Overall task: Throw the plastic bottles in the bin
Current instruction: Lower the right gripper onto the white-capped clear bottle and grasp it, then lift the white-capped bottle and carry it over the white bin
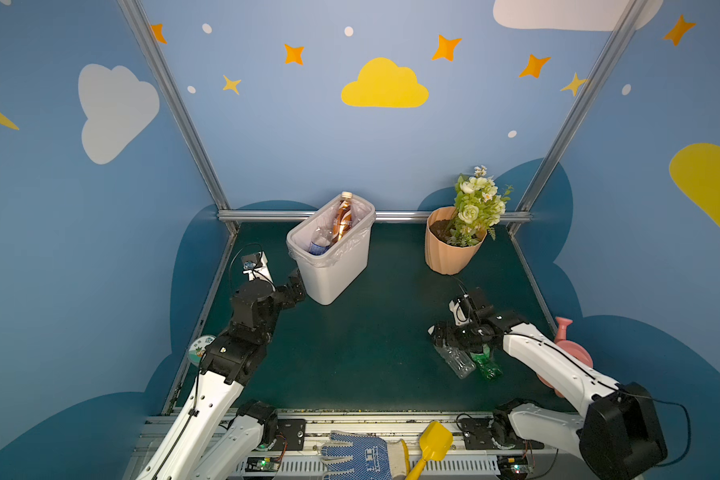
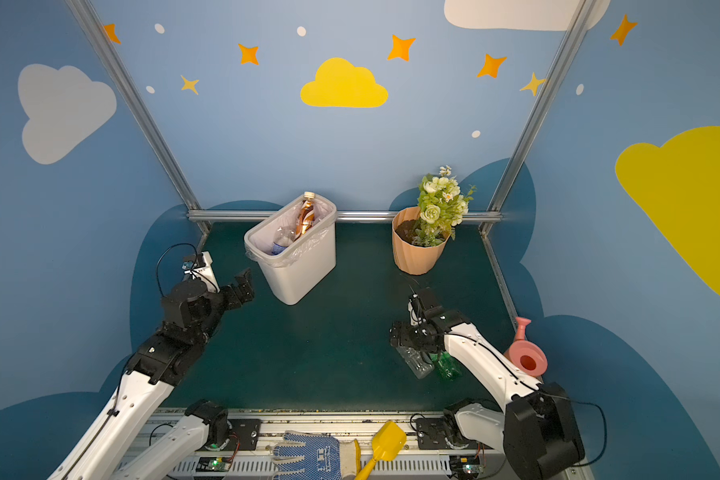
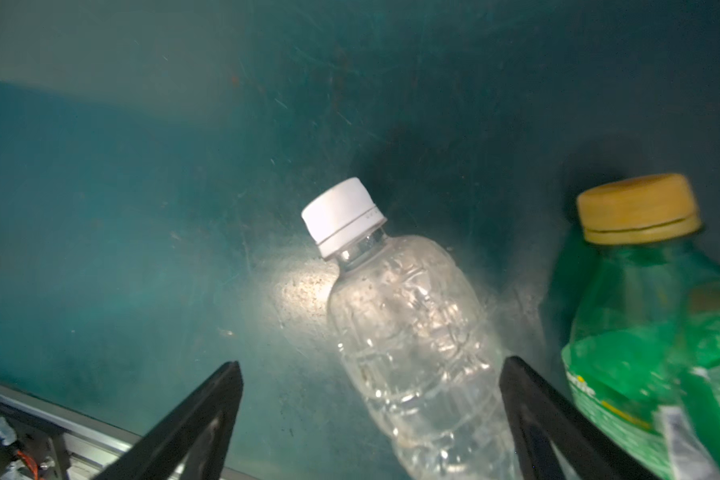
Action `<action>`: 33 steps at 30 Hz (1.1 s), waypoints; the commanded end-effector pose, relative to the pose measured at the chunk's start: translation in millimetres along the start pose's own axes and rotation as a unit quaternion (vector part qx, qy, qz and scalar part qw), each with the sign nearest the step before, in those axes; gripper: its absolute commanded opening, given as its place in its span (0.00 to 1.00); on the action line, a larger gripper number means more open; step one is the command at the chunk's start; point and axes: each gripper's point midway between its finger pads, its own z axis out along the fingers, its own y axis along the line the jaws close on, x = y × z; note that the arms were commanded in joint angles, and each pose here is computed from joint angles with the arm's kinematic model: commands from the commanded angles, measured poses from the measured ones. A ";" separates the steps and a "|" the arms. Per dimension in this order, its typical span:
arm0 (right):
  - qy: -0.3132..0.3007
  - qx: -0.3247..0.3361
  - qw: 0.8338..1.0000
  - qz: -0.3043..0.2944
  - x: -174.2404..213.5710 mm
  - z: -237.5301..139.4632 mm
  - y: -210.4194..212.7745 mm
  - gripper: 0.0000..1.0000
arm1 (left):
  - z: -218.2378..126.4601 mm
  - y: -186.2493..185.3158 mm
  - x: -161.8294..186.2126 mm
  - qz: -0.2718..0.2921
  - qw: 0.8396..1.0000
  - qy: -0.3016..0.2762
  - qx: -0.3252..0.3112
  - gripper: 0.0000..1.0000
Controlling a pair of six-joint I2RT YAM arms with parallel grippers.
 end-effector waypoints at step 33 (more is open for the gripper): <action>-0.251 -0.199 0.944 -0.075 -158.8 -152.3 148.2 0.52 | -19.4 57.6 -9.0 -0.039 0.992 -0.033 -0.111 1.00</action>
